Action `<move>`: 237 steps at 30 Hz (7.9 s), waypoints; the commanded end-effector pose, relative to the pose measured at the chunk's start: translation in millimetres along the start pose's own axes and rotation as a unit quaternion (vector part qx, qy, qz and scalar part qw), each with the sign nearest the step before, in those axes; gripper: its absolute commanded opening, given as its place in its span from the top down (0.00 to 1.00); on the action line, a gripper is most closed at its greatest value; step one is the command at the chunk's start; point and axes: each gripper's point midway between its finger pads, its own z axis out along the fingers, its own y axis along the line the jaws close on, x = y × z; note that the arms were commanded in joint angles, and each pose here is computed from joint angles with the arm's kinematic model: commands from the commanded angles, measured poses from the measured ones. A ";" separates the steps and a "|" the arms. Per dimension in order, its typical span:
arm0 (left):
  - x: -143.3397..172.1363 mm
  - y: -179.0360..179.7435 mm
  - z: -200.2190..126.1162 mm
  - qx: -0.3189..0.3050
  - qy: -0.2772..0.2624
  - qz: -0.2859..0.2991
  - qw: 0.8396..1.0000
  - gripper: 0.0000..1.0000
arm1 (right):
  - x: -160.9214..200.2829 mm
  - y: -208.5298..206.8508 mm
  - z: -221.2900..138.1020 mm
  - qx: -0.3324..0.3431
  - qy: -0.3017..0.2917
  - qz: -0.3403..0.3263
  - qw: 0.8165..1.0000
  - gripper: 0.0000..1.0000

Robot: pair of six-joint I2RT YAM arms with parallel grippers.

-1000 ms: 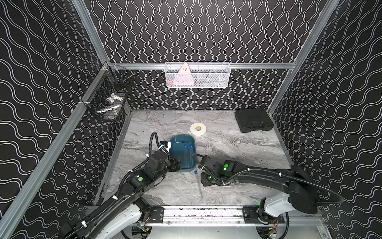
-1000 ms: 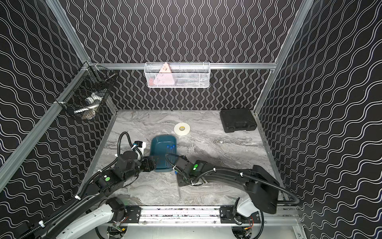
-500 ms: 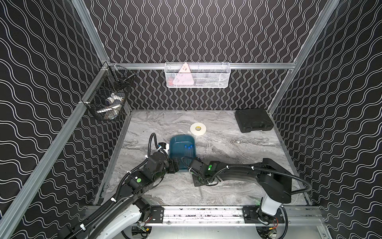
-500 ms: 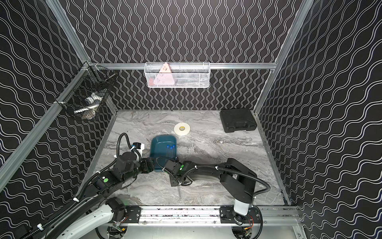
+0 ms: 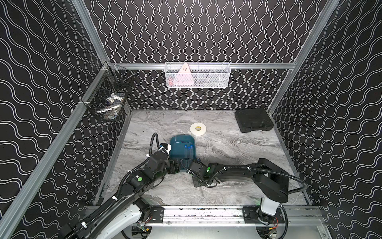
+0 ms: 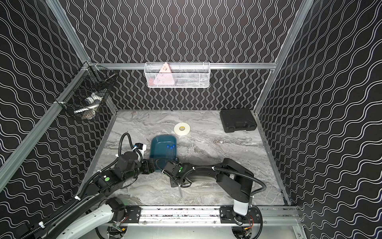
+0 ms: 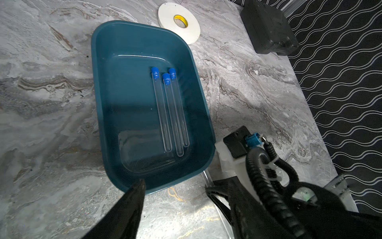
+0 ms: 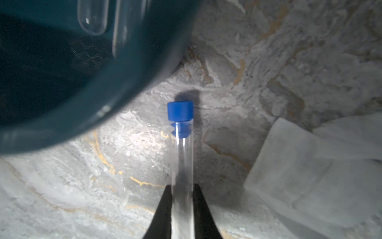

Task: Wipe the exteriors of test tubes
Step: Pick up the test tube at the center of the board, then pick up the cleaning item at the center of the board, then place the cleaning item in the test tube, then wipe the dirt from the test tube.

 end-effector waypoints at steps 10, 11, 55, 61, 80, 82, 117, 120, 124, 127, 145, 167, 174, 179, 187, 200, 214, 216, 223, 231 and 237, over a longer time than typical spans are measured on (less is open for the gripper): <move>-7.0 -21.5 -6.7 0.055 -0.007 0.006 0.998 0.32 | -12.6 -14.1 -51.0 -0.077 -0.030 0.075 0.994 0.88; -5.9 -23.6 -6.4 0.062 -0.005 0.004 0.998 0.32 | -15.0 -17.4 -57.5 -0.084 -0.036 0.082 0.992 0.88; 28.7 -179.9 53.9 0.391 0.059 -0.100 0.913 0.75 | -132.0 -61.3 -203.3 -0.253 -0.272 0.137 0.918 0.84; 27.6 -179.8 50.0 0.387 0.056 -0.089 0.916 0.65 | -130.5 -59.1 -200.7 -0.258 -0.268 0.130 0.919 0.84; 33.2 -167.2 49.7 0.367 0.056 -0.090 0.924 0.94 | -132.9 -73.8 -203.4 -0.212 -0.276 0.136 0.927 0.08; 34.2 -161.5 47.3 0.351 0.055 -0.079 0.931 0.93 | -129.9 -87.5 -200.5 -0.176 -0.276 0.139 0.935 0.06; 27.4 -126.7 21.7 0.278 0.042 -0.035 0.959 0.91 | -51.6 -123.6 -26.5 -0.012 0.007 0.084 0.996 0.85; 29.8 -126.9 23.8 0.278 0.048 -0.035 0.959 0.91 | -62.6 -121.7 -47.5 -0.023 -0.010 0.088 0.996 0.93; 34.5 -128.5 28.7 0.278 0.060 -0.031 0.958 0.91 | -86.9 -115.0 -87.6 -0.057 -0.046 0.105 0.992 0.98; 38.7 -135.0 29.2 0.296 0.070 -0.033 0.952 0.91 | -114.8 -107.8 -124.2 -0.100 -0.095 0.123 0.983 0.98; 46.3 -162.4 48.5 0.338 0.083 -0.033 0.937 0.90 | -253.6 -34.2 -265.3 -0.322 -0.265 0.171 0.893 1.00; 30.1 -159.4 57.5 0.331 0.051 -0.059 0.941 0.88 | -124.0 -94.1 -180.0 -0.204 -0.174 0.245 0.932 0.96; 31.7 -156.8 56.9 0.324 0.054 -0.054 0.943 0.87 | -119.2 -93.0 -175.5 -0.208 -0.169 0.236 0.934 0.71; 32.9 -158.1 58.7 0.330 0.057 -0.062 0.940 0.87 | -124.0 -86.7 -186.8 -0.224 -0.180 0.214 0.934 0.58; 33.8 -160.2 58.9 0.334 0.061 -0.061 0.939 0.87 | -124.4 -68.7 -192.3 -0.269 -0.171 0.178 0.931 0.54; 32.7 -164.7 57.6 0.341 0.065 -0.059 0.936 0.87 | -130.6 -45.6 -157.7 -0.302 -0.144 0.166 0.928 0.73; 30.3 -164.2 53.4 0.347 0.058 -0.072 0.933 0.86 | -169.4 -53.4 -163.9 -0.307 -0.175 0.145 0.924 0.79; 29.9 -162.7 53.9 0.344 0.056 -0.071 0.935 0.87 | -151.6 -51.3 -156.4 -0.314 -0.165 0.152 0.923 0.79; 27.7 -160.5 59.1 0.343 0.056 -0.074 0.935 0.86 | -93.3 -34.7 -129.1 -0.305 -0.133 0.153 0.931 0.78; 30.3 -161.5 58.9 0.347 0.063 -0.077 0.932 0.86 | -138.6 -50.0 -146.9 -0.298 -0.179 0.150 0.926 0.78; 26.5 -161.2 53.2 0.346 0.056 -0.073 0.934 0.86 | -168.6 -56.4 -154.8 -0.301 -0.175 0.132 0.928 0.79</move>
